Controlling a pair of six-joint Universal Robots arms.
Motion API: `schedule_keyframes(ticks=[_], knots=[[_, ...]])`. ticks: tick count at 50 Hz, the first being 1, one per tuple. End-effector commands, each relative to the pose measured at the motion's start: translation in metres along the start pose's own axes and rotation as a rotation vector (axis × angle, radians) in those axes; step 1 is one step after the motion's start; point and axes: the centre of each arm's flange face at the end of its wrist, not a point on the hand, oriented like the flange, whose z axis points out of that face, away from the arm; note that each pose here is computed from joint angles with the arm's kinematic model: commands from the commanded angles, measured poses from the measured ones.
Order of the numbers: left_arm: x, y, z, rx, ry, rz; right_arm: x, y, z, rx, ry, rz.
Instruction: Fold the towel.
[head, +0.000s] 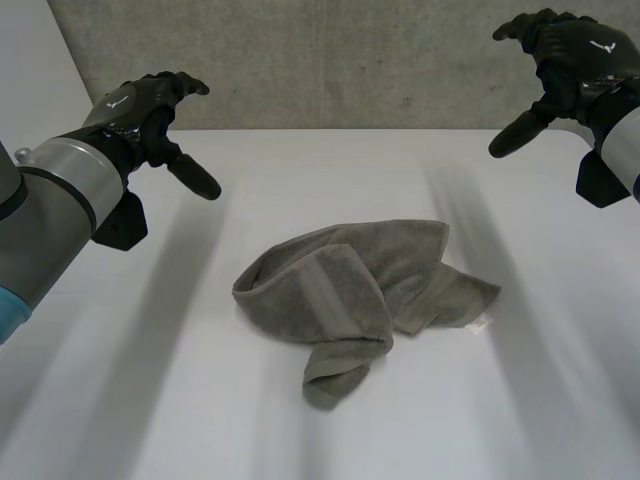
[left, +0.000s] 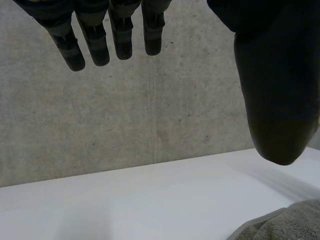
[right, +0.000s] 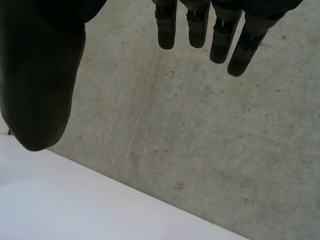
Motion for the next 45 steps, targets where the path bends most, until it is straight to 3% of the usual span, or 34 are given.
schedule_keyframes(ticks=[1,25,29,35,39,40,45], knots=[[0.0,0.0,0.0,0.0,0.003,0.0,-0.001,-0.002,-0.003,-0.002,-0.004,0.001],[0.003,0.009,-0.001,-0.024,0.033,0.002,-0.004,0.01,0.0,-0.043,-0.041,-0.034],[0.011,0.018,0.0,-0.056,0.098,0.002,-0.01,0.027,0.004,-0.091,-0.132,-0.161],[0.039,0.055,0.001,-0.179,0.313,0.014,-0.013,0.062,0.006,-0.206,-0.202,-0.321],[0.054,0.087,-0.001,-0.268,0.416,0.099,-0.017,0.099,0.01,-0.297,-0.261,-0.485],[0.054,0.088,-0.001,-0.268,0.416,0.1,-0.017,0.1,0.01,-0.297,-0.261,-0.486],[0.062,0.136,-0.005,-0.351,0.464,0.296,-0.02,0.151,0.017,-0.39,-0.325,-0.521]])
